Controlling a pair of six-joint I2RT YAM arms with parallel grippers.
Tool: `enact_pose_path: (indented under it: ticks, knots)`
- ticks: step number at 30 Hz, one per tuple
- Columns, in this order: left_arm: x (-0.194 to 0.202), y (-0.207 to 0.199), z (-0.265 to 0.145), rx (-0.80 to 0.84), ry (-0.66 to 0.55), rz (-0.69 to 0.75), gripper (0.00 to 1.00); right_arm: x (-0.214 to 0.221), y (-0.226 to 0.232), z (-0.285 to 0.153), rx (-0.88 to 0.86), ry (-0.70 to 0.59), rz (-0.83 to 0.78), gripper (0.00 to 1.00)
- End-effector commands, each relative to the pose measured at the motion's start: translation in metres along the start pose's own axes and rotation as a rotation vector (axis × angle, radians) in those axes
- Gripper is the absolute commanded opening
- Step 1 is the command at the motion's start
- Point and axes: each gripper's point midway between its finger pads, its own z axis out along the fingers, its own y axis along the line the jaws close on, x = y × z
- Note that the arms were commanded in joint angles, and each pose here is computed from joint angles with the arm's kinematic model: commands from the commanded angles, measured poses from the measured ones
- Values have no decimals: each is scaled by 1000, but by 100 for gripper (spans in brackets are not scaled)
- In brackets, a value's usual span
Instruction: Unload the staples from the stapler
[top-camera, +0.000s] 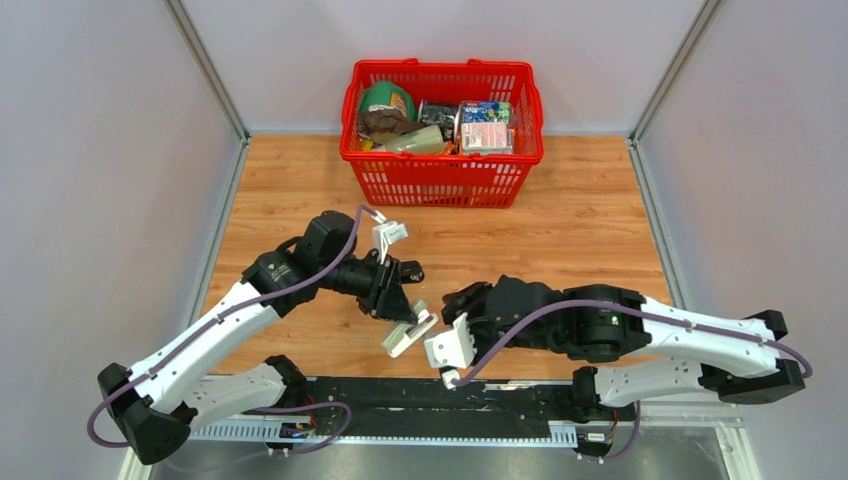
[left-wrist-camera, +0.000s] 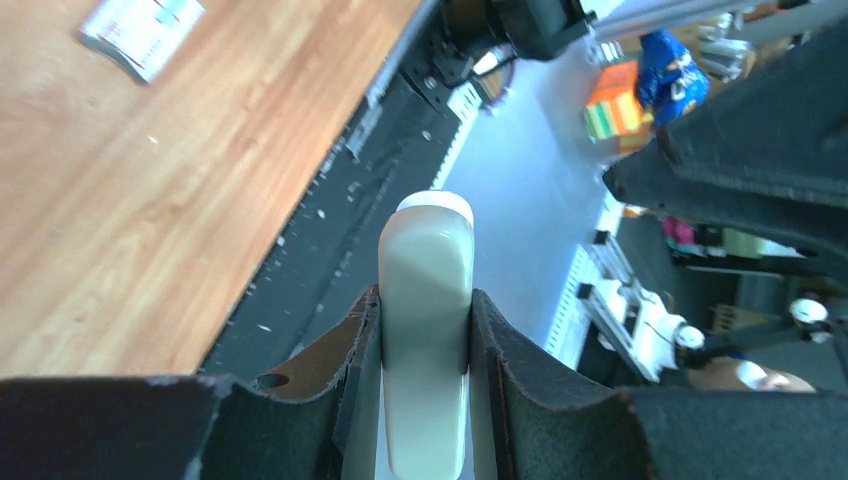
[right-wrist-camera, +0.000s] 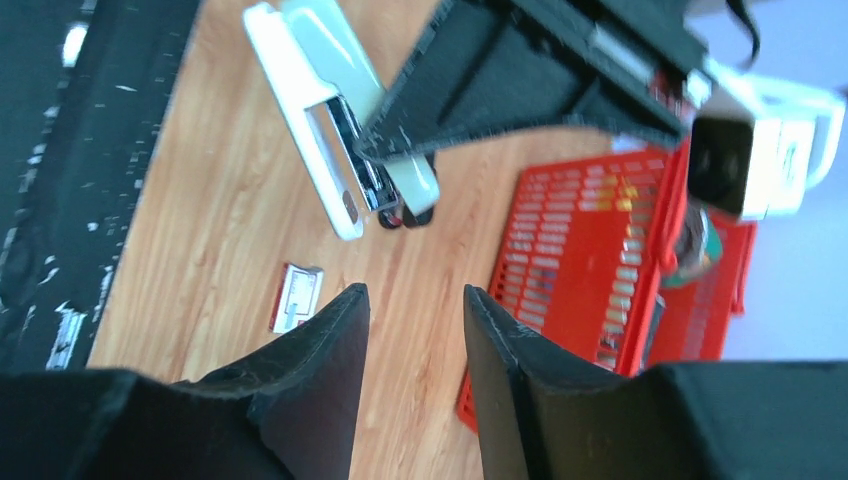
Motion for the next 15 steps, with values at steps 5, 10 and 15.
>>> enact_pose_path:
  ticks: [5,10,15]
  knots:
    - [-56,14,-13,-206,-110,253,0,38,-47,-26,380,17,339,51]
    - [-85,56,-20,-455,-83,338,0,66,-48,-26,473,40,557,58]
    - [-105,104,-36,-674,-89,284,0,109,-45,-17,587,138,809,63]
